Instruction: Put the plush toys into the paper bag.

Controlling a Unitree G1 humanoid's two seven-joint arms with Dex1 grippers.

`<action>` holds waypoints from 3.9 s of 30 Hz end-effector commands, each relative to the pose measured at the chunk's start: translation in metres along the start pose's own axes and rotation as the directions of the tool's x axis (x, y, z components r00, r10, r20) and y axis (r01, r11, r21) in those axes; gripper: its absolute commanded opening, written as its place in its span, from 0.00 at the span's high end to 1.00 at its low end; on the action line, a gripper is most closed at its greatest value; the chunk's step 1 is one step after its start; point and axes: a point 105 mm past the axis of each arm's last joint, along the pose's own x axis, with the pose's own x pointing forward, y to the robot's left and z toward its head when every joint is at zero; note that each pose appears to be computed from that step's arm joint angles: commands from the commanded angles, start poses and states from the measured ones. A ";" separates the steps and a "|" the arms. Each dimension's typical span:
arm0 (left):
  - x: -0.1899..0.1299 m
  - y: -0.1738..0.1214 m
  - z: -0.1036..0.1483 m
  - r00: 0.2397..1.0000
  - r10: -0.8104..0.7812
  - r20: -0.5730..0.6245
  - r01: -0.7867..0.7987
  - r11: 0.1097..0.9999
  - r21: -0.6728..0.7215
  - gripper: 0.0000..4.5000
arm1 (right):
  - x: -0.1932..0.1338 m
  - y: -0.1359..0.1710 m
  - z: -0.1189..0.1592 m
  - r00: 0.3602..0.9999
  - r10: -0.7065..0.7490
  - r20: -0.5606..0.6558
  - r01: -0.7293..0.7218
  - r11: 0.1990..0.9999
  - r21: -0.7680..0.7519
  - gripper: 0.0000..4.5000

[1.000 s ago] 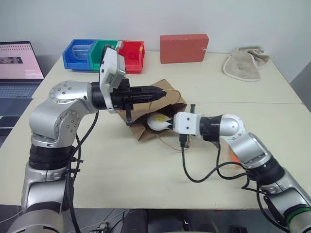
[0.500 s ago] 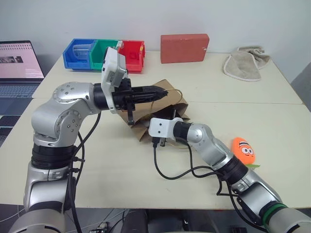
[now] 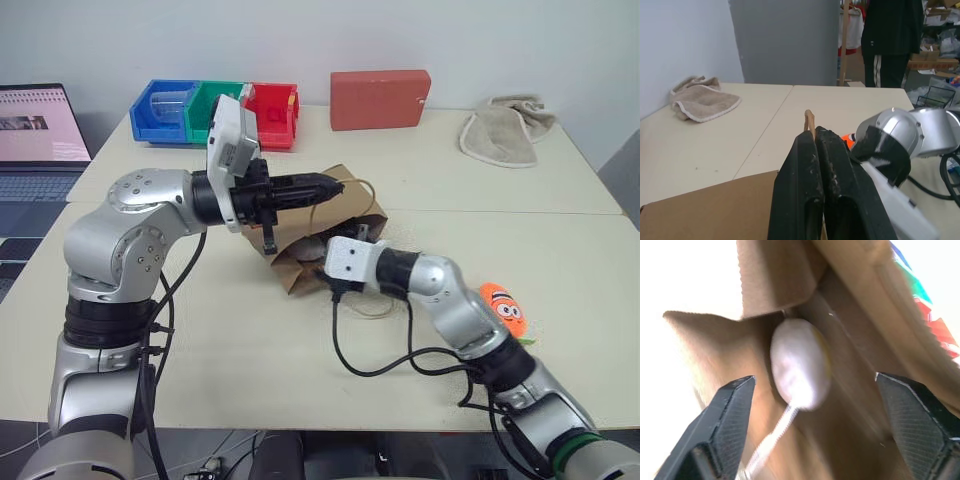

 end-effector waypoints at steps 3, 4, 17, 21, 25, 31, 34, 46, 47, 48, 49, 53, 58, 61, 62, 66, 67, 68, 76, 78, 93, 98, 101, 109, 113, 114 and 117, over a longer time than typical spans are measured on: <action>0.001 -0.001 0.006 1.000 -0.003 0.022 0.002 0.999 0.044 1.00 | -0.038 0.004 0.027 0.985 0.121 0.122 -0.126 0.991 0.034 0.10; 0.001 -0.001 0.005 1.000 -0.004 0.022 0.003 0.999 0.044 1.00 | -0.046 0.005 0.028 0.980 0.147 0.135 -0.155 0.986 0.053 0.10; 0.003 -0.009 0.001 0.999 -0.019 0.035 0.017 0.999 0.048 1.00 | -0.188 -0.003 -0.066 0.925 0.181 -0.334 -0.120 0.973 0.195 0.10; 0.005 -0.012 0.000 0.999 -0.025 0.036 0.023 0.999 0.048 1.00 | -0.215 0.009 -0.095 0.873 0.198 -0.445 -0.105 0.969 0.225 0.10; 0.004 -0.013 -0.001 0.999 -0.022 0.035 0.020 0.999 0.046 1.00 | -0.231 0.020 -0.115 0.838 0.205 -0.505 -0.086 0.965 0.248 0.10; 0.004 -0.013 -0.001 0.999 -0.017 0.033 0.016 0.999 0.048 1.00 | -0.238 0.025 -0.138 0.798 0.199 -0.569 -0.075 0.969 0.233 0.13; 0.004 -0.013 -0.001 0.999 -0.013 0.030 0.011 0.999 0.049 1.00 | -0.237 0.019 -0.147 0.792 0.160 -0.589 -0.059 0.981 0.187 0.29; 0.001 -0.012 -0.001 1.000 -0.001 0.024 0.000 0.999 0.051 1.00 | -0.225 0.007 -0.139 0.847 0.119 -0.518 -0.037 0.985 0.166 1.00; 0.001 -0.012 0.000 1.000 0.001 0.026 -0.002 0.999 0.051 1.00 | -0.223 0.006 -0.134 0.858 0.120 -0.499 -0.038 0.985 0.170 1.00; 0.001 -0.011 0.001 1.000 0.002 0.028 -0.003 0.999 0.051 1.00 | -0.222 0.005 -0.131 0.865 0.120 -0.487 -0.039 0.984 0.173 1.00; 0.001 -0.010 0.002 1.000 0.004 0.030 -0.005 0.999 0.052 1.00 | -0.215 0.001 -0.118 0.888 0.125 -0.443 -0.054 0.984 0.169 1.00; 0.000 -0.005 0.004 0.999 0.008 0.032 -0.010 0.998 0.056 1.00 | -0.190 -0.009 -0.077 0.940 0.150 -0.307 -0.110 0.984 0.143 1.00; 0.000 0.002 0.009 0.999 0.018 0.041 -0.021 0.998 0.064 1.00 | -0.145 -0.012 -0.022 0.979 0.188 -0.086 -0.181 0.980 0.078 1.00; 0.002 0.002 0.014 0.999 0.006 0.050 -0.010 0.997 0.072 1.00 | -0.118 -0.006 -0.013 0.981 0.193 -0.032 -0.190 0.980 0.059 1.00; 0.003 0.002 0.015 0.999 0.002 0.053 -0.006 0.997 0.074 1.00 | -0.110 -0.004 -0.011 0.981 0.192 -0.024 -0.191 0.980 0.056 1.00; 0.004 -0.002 0.019 0.998 -0.016 0.053 0.012 0.997 0.079 1.00 | -0.070 -0.005 -0.007 0.993 0.122 -0.004 -0.121 0.992 0.031 1.00; 0.003 -0.002 0.020 0.998 -0.019 0.052 0.015 0.997 0.078 1.00 | -0.063 -0.007 -0.006 0.995 0.104 -0.005 -0.104 0.994 0.025 1.00; 0.003 -0.004 0.020 0.999 -0.024 0.048 0.020 0.997 0.079 1.00 | -0.057 -0.007 -0.007 0.995 0.098 -0.015 -0.098 0.995 0.019 1.00; 0.003 -0.010 0.017 0.999 -0.036 0.037 0.033 0.997 0.069 1.00 | -0.015 -0.017 -0.015 0.996 -0.047 -0.080 0.035 0.989 -0.146 1.00; 0.003 -0.010 0.018 0.999 -0.034 0.038 0.031 0.997 0.070 1.00 | -0.010 -0.018 -0.017 0.994 -0.074 -0.083 0.059 0.984 -0.170 1.00; 0.002 -0.009 0.018 0.999 -0.037 0.037 0.035 0.997 0.067 1.00 | 0.015 -0.016 -0.036 0.976 -0.160 -0.146 0.148 0.985 -0.089 0.82; 0.001 -0.006 0.017 0.999 -0.029 0.036 0.027 0.997 0.066 1.00 | 0.010 -0.021 -0.037 0.974 -0.167 -0.152 0.153 0.984 -0.096 0.42; 0.002 -0.005 0.017 0.999 -0.026 0.036 0.023 0.998 0.065 1.00 | 0.005 -0.026 -0.035 0.970 -0.188 -0.151 0.173 0.979 -0.107 0.18; 0.004 -0.002 0.015 0.999 -0.017 0.037 0.014 0.998 0.066 1.00 | -0.003 -0.020 -0.017 0.985 -0.132 -0.111 0.122 0.989 -0.089 0.00; 0.006 -0.001 0.014 0.999 -0.012 0.038 0.009 0.998 0.066 1.00 | -0.013 -0.021 -0.002 0.994 -0.092 -0.050 0.089 0.994 -0.066 0.00; 0.006 -0.001 0.014 0.999 -0.011 0.038 0.008 0.998 0.066 1.00 | -0.015 -0.020 0.000 0.996 -0.079 -0.038 0.077 0.995 -0.062 0.00; 0.008 0.000 0.012 0.999 -0.011 0.036 0.008 0.998 0.067 1.00 | -0.030 -0.014 0.012 0.999 0.010 0.033 -0.008 0.997 -0.074 0.00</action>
